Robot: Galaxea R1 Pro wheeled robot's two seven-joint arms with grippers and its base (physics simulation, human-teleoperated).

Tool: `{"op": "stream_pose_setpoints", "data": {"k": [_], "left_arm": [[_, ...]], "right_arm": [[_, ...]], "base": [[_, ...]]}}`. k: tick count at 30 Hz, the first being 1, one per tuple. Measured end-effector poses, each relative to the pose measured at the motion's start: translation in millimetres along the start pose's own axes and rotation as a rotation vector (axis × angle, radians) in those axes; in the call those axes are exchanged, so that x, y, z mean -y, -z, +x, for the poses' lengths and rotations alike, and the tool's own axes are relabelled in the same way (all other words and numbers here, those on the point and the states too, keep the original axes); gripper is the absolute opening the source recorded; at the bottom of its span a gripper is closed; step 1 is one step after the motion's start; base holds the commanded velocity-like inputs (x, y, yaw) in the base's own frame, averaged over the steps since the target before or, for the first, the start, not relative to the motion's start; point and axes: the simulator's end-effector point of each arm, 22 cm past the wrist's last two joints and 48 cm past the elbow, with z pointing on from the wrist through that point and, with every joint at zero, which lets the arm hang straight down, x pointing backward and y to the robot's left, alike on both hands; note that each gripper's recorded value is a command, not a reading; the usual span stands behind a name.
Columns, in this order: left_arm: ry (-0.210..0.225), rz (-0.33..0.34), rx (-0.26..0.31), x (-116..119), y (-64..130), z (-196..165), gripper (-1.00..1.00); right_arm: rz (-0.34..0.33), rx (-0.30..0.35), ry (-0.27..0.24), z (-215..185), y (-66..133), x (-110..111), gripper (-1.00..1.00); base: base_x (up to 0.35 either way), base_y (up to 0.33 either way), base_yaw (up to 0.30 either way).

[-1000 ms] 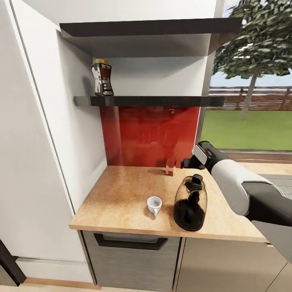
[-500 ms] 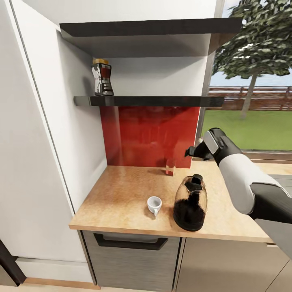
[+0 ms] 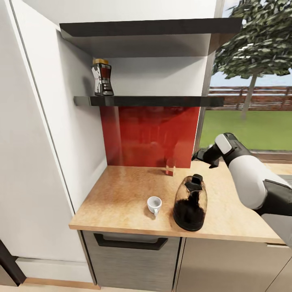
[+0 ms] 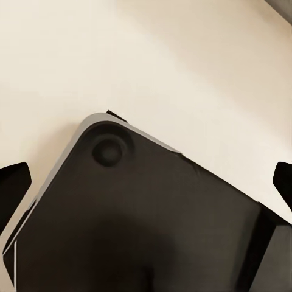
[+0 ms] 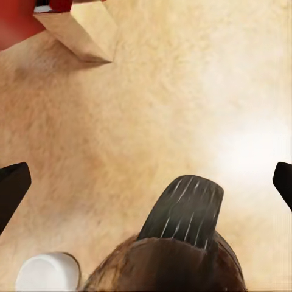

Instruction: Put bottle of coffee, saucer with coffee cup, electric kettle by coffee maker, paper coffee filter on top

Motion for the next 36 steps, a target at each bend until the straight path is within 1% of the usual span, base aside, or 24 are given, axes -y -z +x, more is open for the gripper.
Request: {"op": "stream_pose_setpoints", "data": {"k": [3, 5, 7, 12, 15, 17, 18, 21, 25, 27, 28, 30, 36], "left_arm": [[0.0, 0.0, 0.0, 0, 0.0, 0, 1.0], [0.0, 0.0, 0.0, 0, 0.0, 0, 1.0], [0.0, 0.0, 0.0, 0, 0.0, 0, 1.0], [0.0, 0.0, -0.001, 0, 0.1, 0, 1.0], [0.0, 0.0, -0.001, 0, 0.1, 0, 1.0], [0.0, 0.0, -0.001, 0, 0.2, 1, 1.0], [0.0, -0.001, -0.001, 0, 0.2, 1, 1.0], [0.0, -0.001, -0.001, 0, 0.2, 1, 1.0], [0.001, -0.001, -0.001, 0, 0.2, 1, 1.0], [0.001, -0.001, -0.001, 0, 0.3, 1, 1.0], [0.002, -0.001, -0.001, 0, 0.3, 1, 1.0], [0.003, -0.002, -0.001, -1, 0.2, 1, 1.0], [0.008, -0.005, 0.0, -1, 0.2, 0, 1.0]], "right_arm": [[0.044, -0.016, 0.024, 10, -4.1, -7, 1.0], [0.107, -0.029, 0.045, 19, -6.1, -10, 1.0], [0.156, -0.041, 0.053, 26, -7.0, -9, 1.0], [0.209, -0.083, 0.052, 43, -12.1, -6, 1.0], [0.218, -0.085, 0.053, 44, -12.1, -4, 1.0], [0.239, -0.087, 0.054, 44, -11.5, 1, 1.0], [0.259, -0.098, 0.056, 48, -12.8, 5, 1.0], [0.27, -0.118, 0.061, 55, -16.0, 8, 1.0], [0.273, -0.129, 0.056, 58, -17.3, 11, 1.0], [0.261, -0.137, 0.039, 60, -18.0, 12, 1.0], [0.245, -0.145, 0.018, 62, -19.0, 11, 1.0], [0.23, -0.154, -0.001, 64, -20.1, 10, 1.0], [0.218, -0.16, -0.016, 65, -21.0, 9, 1.0]], "base": [[0.0, 0.0, 0.0], [0.0, 0.0, 0.0], [0.0, 0.0, 0.0], [0.0, 0.0, 0.0], [0.0, 0.0, 0.0], [0.0, 0.0, 0.0], [0.0, 0.0, 0.0], [0.0, 0.0, 0.0], [0.07, 0.0, 0.0], [0.147, 0.0, 0.0], [0.079, 0.0, 0.0], [0.041, 0.0, 0.0], [0.009, 0.0, 0.0]]}}
